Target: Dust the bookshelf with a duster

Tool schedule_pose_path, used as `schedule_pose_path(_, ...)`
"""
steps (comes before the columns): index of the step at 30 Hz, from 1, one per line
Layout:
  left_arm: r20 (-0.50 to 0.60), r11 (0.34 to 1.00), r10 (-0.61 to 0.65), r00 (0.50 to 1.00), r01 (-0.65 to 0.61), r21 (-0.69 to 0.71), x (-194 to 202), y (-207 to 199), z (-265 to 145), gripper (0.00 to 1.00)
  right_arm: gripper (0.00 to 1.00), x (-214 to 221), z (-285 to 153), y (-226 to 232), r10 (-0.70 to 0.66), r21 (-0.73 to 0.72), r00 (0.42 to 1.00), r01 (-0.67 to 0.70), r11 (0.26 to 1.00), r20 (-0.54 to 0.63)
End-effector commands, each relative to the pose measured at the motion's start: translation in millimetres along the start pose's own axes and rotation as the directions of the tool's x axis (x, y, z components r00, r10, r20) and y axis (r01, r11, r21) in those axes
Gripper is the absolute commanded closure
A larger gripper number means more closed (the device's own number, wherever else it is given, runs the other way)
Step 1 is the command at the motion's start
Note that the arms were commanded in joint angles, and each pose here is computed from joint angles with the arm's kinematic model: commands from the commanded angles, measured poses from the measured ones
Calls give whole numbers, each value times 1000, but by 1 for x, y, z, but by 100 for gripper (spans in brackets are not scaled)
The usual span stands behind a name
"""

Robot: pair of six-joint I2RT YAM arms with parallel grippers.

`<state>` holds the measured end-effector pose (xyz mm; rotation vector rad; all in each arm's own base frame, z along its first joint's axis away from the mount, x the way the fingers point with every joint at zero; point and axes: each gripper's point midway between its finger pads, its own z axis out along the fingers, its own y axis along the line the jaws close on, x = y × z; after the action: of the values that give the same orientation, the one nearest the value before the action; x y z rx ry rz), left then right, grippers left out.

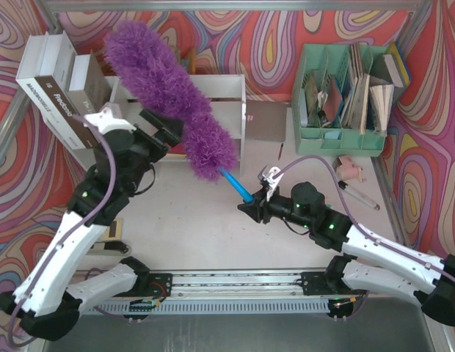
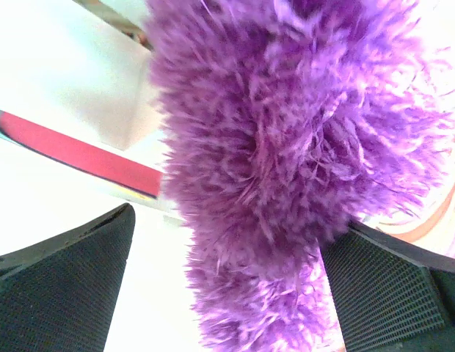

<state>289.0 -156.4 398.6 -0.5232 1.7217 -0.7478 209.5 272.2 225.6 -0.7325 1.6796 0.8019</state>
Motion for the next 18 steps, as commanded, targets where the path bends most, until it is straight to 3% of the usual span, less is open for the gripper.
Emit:
schedule_pose_path(1, 161, 984, 172, 972, -162, -77, -49, 20, -37, 2, 100, -26, -16, 4, 26, 11, 998, -26, 1000, 50)
schedule_pose_path(6, 302, 970, 238, 923, -213, -113, -90, 27, -73, 2, 100, -17, -20, 8, 85, 3, 996, -85, 996, 6)
schedule_pose_path(18, 448, 947, 314, 837, -244, -208, -135, 45, -119, 2, 100, -34, -32, 33, 126, -91, 988, -134, 987, -93)
